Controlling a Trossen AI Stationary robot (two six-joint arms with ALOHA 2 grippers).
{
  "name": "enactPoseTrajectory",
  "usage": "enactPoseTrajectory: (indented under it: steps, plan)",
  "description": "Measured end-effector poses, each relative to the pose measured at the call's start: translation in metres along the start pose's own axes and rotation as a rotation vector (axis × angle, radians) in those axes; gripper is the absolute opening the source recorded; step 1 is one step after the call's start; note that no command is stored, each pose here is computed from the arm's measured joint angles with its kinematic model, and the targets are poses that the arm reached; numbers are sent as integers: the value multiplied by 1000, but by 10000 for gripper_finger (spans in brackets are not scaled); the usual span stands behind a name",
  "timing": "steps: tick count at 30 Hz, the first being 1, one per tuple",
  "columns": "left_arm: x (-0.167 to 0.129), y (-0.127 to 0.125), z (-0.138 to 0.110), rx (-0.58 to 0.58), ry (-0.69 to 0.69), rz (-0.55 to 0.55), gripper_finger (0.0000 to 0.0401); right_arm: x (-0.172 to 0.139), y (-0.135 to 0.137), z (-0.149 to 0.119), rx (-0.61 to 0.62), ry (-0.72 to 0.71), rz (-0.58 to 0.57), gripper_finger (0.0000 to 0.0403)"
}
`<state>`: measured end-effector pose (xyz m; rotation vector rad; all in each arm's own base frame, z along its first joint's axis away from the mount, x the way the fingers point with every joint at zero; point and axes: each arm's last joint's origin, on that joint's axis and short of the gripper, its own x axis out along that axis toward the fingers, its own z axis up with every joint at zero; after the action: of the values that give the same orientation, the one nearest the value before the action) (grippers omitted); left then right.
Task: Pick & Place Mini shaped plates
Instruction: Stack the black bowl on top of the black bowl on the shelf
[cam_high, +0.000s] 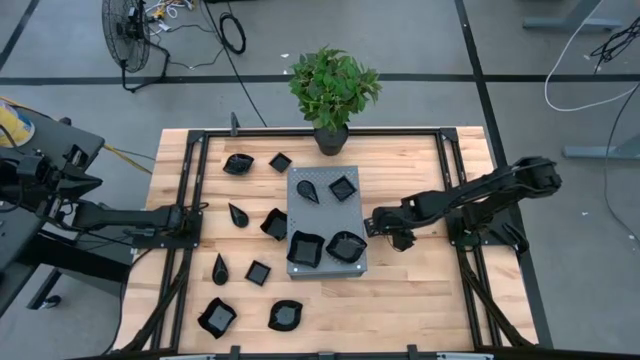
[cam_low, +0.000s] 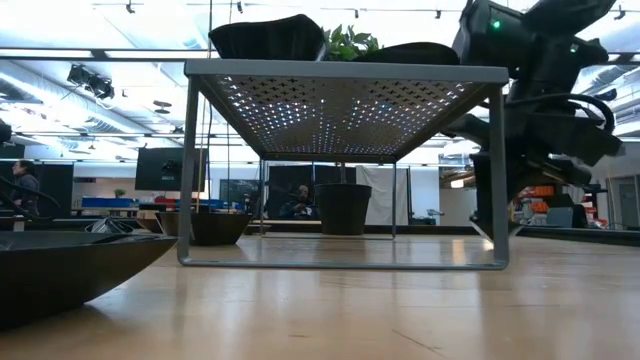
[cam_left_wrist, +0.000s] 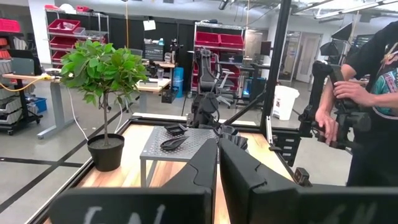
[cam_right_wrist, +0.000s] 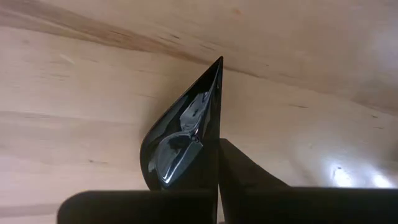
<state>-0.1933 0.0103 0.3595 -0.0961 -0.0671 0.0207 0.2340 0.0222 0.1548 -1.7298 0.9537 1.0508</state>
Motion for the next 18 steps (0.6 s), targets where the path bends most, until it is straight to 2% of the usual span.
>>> enactPoseTrajectory:
  steps: [5,10,14,18]
  plan:
    - [0,0,0,0,0,0,23,1,0,1,3,-17,3,4]
    - [0,0,0,0,0,0,23,1,5,2,69,-29,50,11]
    - [0,0,0,0,0,0,23,0,12,5,52,-58,120,5]
    - [0,0,0,0,0,0,23,-1,11,8,41,-66,112,2]
